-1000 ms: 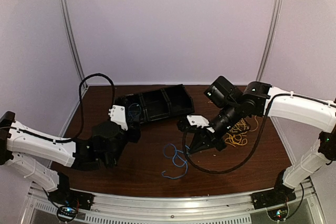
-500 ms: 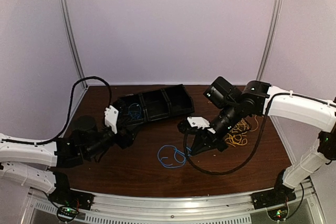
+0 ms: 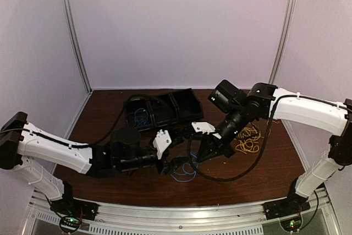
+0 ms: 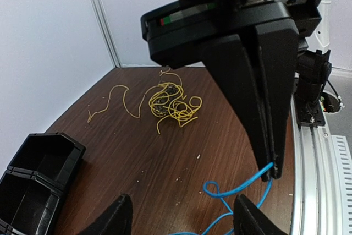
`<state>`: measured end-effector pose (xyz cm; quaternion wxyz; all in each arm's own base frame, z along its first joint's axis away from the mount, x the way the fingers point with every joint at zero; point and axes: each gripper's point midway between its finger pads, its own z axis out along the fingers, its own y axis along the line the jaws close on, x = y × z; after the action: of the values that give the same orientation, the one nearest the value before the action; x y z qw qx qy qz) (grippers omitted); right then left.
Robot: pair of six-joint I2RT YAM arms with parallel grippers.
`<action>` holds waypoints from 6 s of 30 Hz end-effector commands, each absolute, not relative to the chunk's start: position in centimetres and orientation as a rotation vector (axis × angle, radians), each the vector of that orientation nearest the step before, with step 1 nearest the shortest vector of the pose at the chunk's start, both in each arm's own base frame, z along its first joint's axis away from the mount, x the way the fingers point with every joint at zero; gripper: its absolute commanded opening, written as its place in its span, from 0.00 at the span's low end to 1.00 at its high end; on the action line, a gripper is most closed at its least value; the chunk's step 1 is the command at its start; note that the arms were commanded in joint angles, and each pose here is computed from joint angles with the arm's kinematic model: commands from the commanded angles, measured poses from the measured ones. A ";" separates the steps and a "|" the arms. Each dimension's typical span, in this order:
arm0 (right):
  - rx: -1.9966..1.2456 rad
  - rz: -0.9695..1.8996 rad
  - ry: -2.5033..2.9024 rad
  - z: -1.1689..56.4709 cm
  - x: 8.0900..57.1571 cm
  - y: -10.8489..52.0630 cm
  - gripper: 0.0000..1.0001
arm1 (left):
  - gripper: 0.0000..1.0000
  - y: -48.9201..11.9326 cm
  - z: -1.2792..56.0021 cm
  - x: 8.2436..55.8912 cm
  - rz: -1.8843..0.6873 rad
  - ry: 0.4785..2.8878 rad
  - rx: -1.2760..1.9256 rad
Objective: Untangle the cables
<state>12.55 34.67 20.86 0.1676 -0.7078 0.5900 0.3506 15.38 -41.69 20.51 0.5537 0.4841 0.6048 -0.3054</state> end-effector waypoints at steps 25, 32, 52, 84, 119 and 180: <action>-2.027 1.102 1.587 23.2 10.3 33.8 0.00 | 0.42 -39.5 26.8 24.6 -0.731 1.307 0.435; -2.023 1.085 1.582 23.0 9.9 32.9 0.00 | 0.41 -29.0 27.1 30.8 -0.620 1.358 0.161; -2.023 1.080 1.575 22.6 10.4 33.4 0.00 | 0.64 -39.0 25.4 20.2 -0.854 1.239 1.029; -2.048 1.137 1.578 22.7 9.8 34.0 0.00 | 0.61 -42.3 26.5 22.1 -0.931 1.156 0.466; -1.926 1.008 1.493 27.8 13.0 34.7 0.00 | 0.70 -23.2 22.9 39.4 -0.247 1.611 0.090; -1.312 0.710 1.394 19.1 43.2 57.8 0.06 | 0.69 -11.7 19.9 25.4 -0.533 1.801 -0.197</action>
<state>43.47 56.57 20.72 0.5237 -0.5531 0.5809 0.2871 25.60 -11.33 19.90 0.5894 -0.0836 0.7756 -0.2100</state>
